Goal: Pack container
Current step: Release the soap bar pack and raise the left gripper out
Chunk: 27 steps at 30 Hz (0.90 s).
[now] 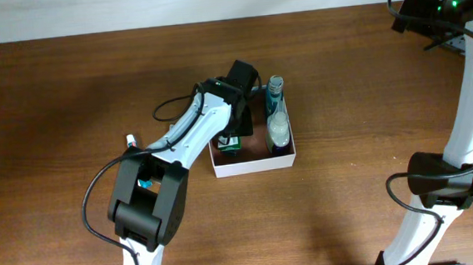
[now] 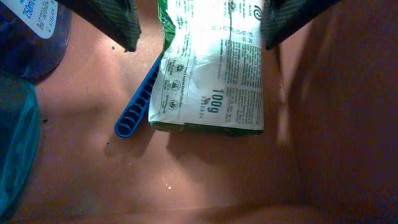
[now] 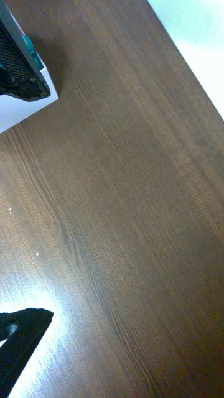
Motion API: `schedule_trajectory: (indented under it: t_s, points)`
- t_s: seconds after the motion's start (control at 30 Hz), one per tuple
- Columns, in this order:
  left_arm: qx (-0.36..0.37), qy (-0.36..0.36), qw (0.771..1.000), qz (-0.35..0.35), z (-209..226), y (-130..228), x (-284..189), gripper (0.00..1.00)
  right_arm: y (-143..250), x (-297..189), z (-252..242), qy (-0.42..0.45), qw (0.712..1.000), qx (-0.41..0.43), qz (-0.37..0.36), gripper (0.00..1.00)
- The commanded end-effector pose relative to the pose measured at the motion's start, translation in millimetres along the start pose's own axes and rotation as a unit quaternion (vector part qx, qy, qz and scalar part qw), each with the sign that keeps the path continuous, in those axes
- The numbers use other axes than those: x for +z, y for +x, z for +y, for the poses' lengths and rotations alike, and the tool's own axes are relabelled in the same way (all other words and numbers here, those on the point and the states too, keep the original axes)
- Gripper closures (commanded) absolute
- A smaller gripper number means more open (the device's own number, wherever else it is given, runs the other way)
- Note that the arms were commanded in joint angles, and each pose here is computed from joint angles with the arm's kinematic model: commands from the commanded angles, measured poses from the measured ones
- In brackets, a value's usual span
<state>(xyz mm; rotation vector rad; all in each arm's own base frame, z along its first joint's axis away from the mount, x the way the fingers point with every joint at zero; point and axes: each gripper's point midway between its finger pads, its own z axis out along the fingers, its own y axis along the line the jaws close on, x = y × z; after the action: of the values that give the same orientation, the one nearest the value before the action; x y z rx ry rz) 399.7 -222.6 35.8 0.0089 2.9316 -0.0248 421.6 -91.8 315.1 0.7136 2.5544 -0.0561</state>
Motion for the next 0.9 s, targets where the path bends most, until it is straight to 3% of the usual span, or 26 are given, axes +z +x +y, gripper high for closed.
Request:
schedule_trajectory:
  t_s: [0.0, 0.47, 0.87]
  points:
    - [0.0, 0.003, 1.0, -0.015, 0, -13, -9, 0.43, 0, -7, -3, 0.003, 1.0, 0.003, -0.006, 0.02]
    - [0.031, 0.045, 0.993, -0.101, -22, -75, -104, 0.46, 0, -7, -3, 0.003, 1.0, 0.003, -0.007, 0.02]
    - [-0.042, -0.03, 0.999, 0.015, 84, -49, -115, 0.41, 0, -7, -3, 0.003, 1.0, 0.003, -0.007, 0.02]
